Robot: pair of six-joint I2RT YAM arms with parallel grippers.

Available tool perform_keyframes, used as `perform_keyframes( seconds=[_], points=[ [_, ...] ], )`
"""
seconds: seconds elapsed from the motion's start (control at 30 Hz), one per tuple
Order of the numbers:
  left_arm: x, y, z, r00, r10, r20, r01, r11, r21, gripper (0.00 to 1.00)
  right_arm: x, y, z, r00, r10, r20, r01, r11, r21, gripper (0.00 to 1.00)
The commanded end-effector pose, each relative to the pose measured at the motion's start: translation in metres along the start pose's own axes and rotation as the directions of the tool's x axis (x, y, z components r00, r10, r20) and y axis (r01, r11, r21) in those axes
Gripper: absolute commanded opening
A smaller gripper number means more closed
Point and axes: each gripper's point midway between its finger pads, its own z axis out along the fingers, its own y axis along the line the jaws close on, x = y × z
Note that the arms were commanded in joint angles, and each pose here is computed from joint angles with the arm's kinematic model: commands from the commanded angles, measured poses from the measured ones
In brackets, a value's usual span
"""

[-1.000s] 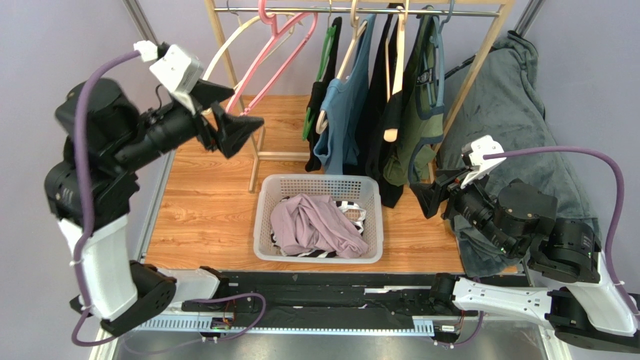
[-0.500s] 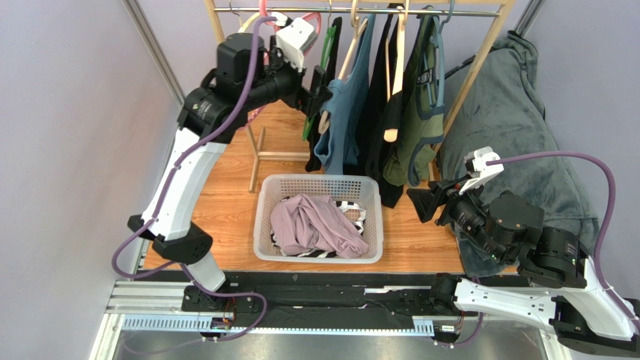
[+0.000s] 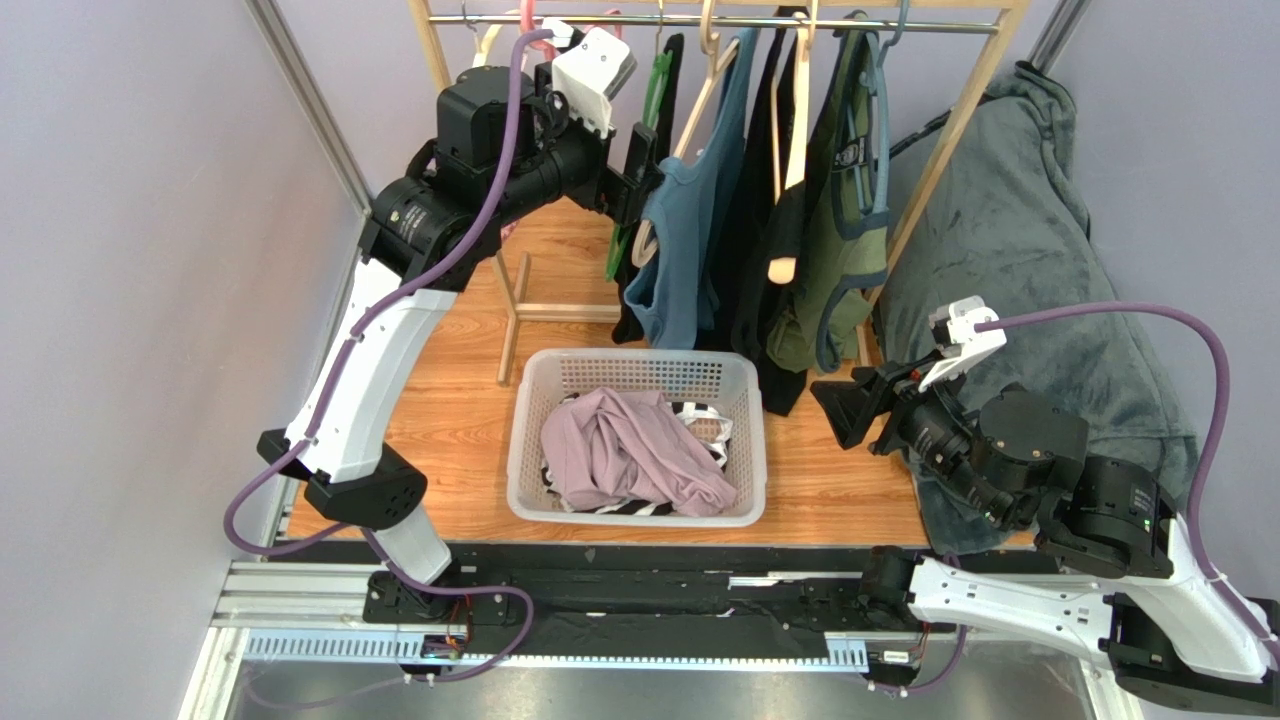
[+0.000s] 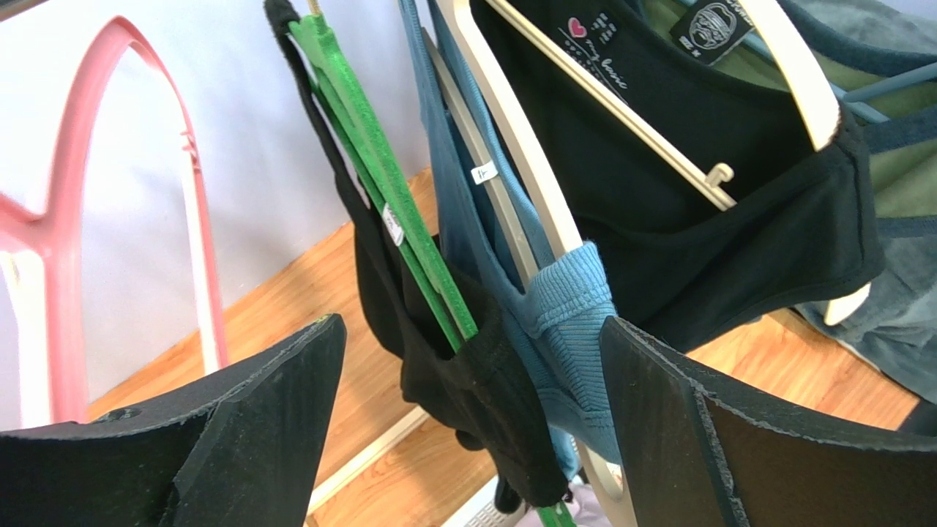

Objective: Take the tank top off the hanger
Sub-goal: Pick up the hanger from the clothesline.

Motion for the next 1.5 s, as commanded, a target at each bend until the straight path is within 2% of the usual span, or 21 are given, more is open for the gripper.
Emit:
perform_keyframes(
  seconds=[0.0,0.3,0.6,0.77,1.0,1.3,1.47],
  points=[
    [-0.03,0.003,-0.018,0.995,0.01,0.096,-0.007,1.0,-0.028,0.95,-0.005,0.001,-0.003,0.999,0.035,0.023,-0.034,0.999,-0.013,0.6],
    [-0.054,-0.001,-0.041,0.986,-0.014,0.169,0.015,1.0,-0.007,0.95,0.0,0.004,-0.003,0.998,0.056,0.011,-0.056,0.998,-0.028,0.6],
    [-0.031,0.006,-0.001,0.995,-0.027,0.101,0.031,0.999,-0.045,0.84,-0.001,0.007,-0.003,0.997,0.074,0.004,-0.074,0.997,-0.039,0.59],
    [-0.022,0.005,0.021,0.996,-0.051,0.076,0.054,0.998,-0.037,0.83,0.002,0.007,-0.002,0.997,0.079,-0.002,-0.079,0.996,-0.036,0.59],
    [-0.018,0.004,0.03,0.997,-0.048,0.063,0.051,0.998,-0.043,0.82,0.003,0.008,-0.002,0.996,0.086,-0.011,-0.086,0.996,-0.036,0.59],
    [-0.001,0.023,0.006,1.0,0.007,0.004,-0.007,0.989,-0.146,0.81,0.003,0.004,-0.005,0.996,0.086,-0.011,-0.087,0.996,-0.026,0.59],
    [0.003,0.025,-0.011,1.0,0.019,-0.008,-0.02,0.987,-0.158,0.81,0.003,0.003,-0.007,0.996,0.088,-0.011,-0.088,0.996,-0.028,0.59]
  ],
)
